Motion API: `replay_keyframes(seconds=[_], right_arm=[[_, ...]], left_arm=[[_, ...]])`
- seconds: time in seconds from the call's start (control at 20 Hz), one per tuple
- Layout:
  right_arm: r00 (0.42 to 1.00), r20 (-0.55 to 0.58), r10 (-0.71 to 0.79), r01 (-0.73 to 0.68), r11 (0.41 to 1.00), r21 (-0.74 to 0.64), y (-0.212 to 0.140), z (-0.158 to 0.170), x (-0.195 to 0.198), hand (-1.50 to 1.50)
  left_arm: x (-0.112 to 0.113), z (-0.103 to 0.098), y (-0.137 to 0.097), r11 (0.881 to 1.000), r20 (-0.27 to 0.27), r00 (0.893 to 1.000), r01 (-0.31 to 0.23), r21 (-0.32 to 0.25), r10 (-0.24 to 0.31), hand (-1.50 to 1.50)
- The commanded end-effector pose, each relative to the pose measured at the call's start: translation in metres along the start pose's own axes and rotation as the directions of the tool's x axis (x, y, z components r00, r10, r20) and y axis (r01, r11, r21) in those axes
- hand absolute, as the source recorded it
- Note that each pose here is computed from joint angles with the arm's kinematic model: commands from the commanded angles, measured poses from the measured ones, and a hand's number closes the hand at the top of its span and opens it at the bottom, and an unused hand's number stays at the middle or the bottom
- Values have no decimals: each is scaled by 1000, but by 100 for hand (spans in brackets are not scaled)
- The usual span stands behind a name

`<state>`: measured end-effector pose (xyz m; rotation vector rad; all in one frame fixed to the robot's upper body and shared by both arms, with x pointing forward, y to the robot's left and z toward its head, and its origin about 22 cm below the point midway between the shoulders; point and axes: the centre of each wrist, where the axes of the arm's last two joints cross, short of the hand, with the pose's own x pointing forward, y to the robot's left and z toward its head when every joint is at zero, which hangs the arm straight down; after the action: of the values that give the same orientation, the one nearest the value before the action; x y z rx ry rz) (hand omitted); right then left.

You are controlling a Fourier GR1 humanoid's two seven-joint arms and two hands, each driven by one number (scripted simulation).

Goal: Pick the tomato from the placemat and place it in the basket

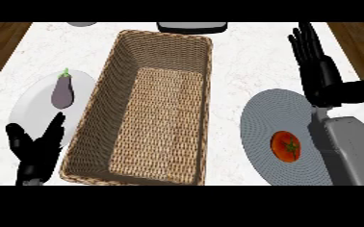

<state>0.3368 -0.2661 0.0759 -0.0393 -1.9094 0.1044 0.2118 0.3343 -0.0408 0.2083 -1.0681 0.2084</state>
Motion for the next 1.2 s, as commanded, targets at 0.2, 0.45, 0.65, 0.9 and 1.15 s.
replay_keyframes(seconds=[0.2, 0.45, 0.65, 0.9, 1.15], right_arm=[[975, 38, -221, 145, 749, 647, 89, 12, 17, 150], [882, -150, -447, 409, 567, 715, 145, 47, 3, 150], [893, -72, -444, 318, 510, 799, 136, 71, 18, -150], [939, 329, -98, -182, 671, 719, 67, 60, 77, -150], [769, 562, 306, -631, 506, 588, 22, 38, 154, -150]], left_arm=[[80, 27, 16, 938, 389, 864, 346, 3, -320, 0], [62, 56, 47, 890, 308, 844, 455, 23, -439, 0], [96, 53, 21, 916, 542, 769, 401, 4, -339, 0], [109, 47, 10, 923, 589, 736, 383, 44, -334, 0], [113, 39, 5, 923, 612, 721, 383, 38, -324, 0]])
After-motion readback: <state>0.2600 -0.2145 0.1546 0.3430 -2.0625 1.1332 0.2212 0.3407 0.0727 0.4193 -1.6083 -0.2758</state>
